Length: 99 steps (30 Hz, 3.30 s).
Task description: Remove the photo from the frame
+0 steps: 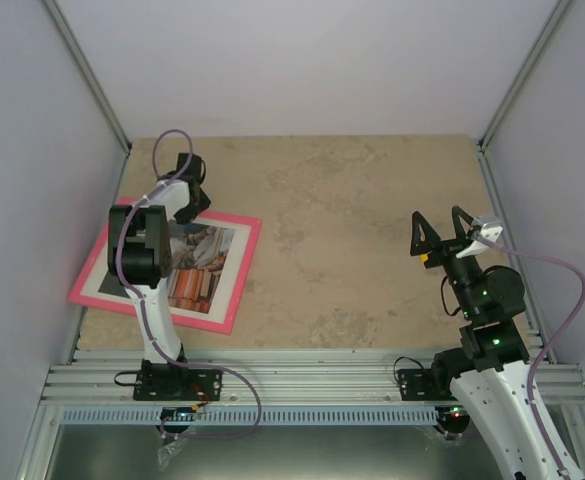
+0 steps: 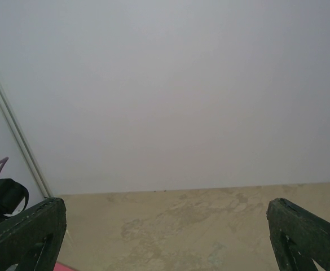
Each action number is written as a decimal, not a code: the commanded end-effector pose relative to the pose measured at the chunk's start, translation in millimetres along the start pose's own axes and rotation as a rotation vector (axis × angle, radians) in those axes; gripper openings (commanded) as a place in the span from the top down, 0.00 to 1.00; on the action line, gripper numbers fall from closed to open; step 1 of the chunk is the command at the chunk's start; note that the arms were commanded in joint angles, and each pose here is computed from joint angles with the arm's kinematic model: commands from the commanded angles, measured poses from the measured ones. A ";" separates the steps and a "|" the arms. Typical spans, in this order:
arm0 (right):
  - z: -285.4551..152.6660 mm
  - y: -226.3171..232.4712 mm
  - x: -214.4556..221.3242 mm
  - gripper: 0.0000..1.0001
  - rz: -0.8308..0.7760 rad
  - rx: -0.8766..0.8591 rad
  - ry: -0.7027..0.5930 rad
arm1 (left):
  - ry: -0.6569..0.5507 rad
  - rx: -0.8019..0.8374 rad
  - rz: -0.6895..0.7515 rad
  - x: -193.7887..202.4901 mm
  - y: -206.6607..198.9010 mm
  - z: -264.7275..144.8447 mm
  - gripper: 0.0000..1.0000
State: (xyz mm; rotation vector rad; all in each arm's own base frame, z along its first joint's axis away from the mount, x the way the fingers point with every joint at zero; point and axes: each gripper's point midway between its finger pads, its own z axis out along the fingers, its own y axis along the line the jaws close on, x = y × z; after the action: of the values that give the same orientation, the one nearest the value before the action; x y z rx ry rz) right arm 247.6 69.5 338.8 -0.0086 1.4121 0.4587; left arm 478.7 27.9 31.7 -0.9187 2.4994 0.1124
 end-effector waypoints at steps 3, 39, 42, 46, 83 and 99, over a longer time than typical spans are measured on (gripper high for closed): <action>-1.9 0.1 -3.6 0.02 -0.008 0.003 -0.025 | 0.088 0.066 0.022 18.8 -11.2 8.8 0.64; -2.6 -0.4 -0.3 0.02 0.001 0.002 -0.020 | 0.257 0.508 0.546 206.2 -246.4 -83.6 0.77; -2.5 -0.7 0.7 0.02 0.002 0.003 -0.017 | 0.276 0.545 0.588 228.4 -264.2 -93.7 0.77; -1.9 -1.2 2.5 0.02 0.003 0.004 -0.012 | 0.281 0.610 0.637 254.1 -287.8 -114.3 0.75; 63.2 7.2 159.6 0.04 0.025 -0.101 0.606 | -0.002 0.418 0.304 187.7 -24.7 -127.5 0.50; 71.0 11.1 273.4 0.21 0.031 -0.099 0.897 | 0.100 0.395 0.388 223.3 -10.2 -98.9 0.66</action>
State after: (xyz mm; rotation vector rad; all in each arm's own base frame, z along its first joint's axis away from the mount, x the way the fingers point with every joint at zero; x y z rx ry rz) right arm 322.0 172.6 91.2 -0.2976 2.2974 0.5677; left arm 294.8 -127.3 21.5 -0.3248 2.6148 -0.2652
